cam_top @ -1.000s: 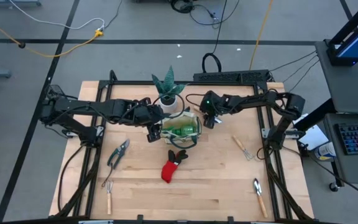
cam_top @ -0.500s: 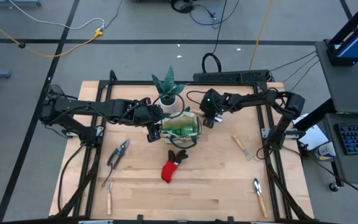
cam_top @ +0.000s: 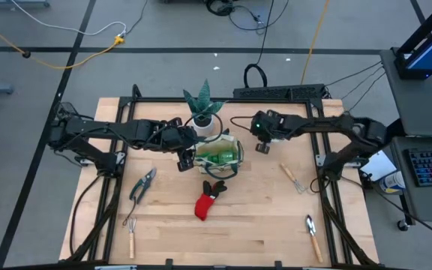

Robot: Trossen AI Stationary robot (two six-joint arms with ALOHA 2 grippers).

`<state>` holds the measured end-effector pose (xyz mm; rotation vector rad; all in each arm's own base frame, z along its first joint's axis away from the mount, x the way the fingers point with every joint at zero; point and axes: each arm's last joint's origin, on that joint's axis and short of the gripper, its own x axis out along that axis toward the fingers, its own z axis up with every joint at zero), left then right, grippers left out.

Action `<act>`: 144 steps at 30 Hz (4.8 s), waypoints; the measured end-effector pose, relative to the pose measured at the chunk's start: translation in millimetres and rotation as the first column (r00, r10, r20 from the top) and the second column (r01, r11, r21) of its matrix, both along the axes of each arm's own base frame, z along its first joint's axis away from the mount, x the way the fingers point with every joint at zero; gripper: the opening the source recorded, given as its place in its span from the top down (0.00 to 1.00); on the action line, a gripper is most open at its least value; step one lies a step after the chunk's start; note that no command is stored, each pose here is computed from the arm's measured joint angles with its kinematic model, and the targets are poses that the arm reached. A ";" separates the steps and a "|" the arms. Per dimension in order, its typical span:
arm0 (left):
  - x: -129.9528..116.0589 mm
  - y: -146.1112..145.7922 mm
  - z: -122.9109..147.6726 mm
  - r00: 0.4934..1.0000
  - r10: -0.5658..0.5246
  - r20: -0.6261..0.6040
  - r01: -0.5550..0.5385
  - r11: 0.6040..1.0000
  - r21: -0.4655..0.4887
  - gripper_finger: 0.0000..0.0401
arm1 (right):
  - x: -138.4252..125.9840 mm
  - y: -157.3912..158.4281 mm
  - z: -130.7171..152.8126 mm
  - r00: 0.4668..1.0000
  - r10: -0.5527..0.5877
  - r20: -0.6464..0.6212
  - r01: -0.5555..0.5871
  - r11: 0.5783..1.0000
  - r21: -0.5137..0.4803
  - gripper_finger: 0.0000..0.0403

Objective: Pick & Place Garden tools in Gardening bag
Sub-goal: Put the top brown trowel into the gardening bag

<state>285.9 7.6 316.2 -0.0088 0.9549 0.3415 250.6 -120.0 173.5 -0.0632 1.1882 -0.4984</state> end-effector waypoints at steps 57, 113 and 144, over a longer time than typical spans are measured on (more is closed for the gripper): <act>68.0 33.3 -33.6 0.966 -0.131 0.221 0.155 0.983 -0.095 0.54 | 70.9 141.7 51.0 0.756 0.647 -0.098 -0.482 0.450 -0.752 0.85; 13.1 -5.7 -17.0 0.971 -0.218 -0.103 0.219 0.976 0.000 0.78 | 61.2 177.3 53.7 0.856 0.516 -0.045 -0.340 0.494 -0.800 0.61; 59.7 21.1 -65.7 0.933 -0.341 -0.113 0.337 0.940 -0.046 0.78 | 61.3 177.5 53.5 0.858 0.514 -0.004 -0.317 0.522 -0.792 0.61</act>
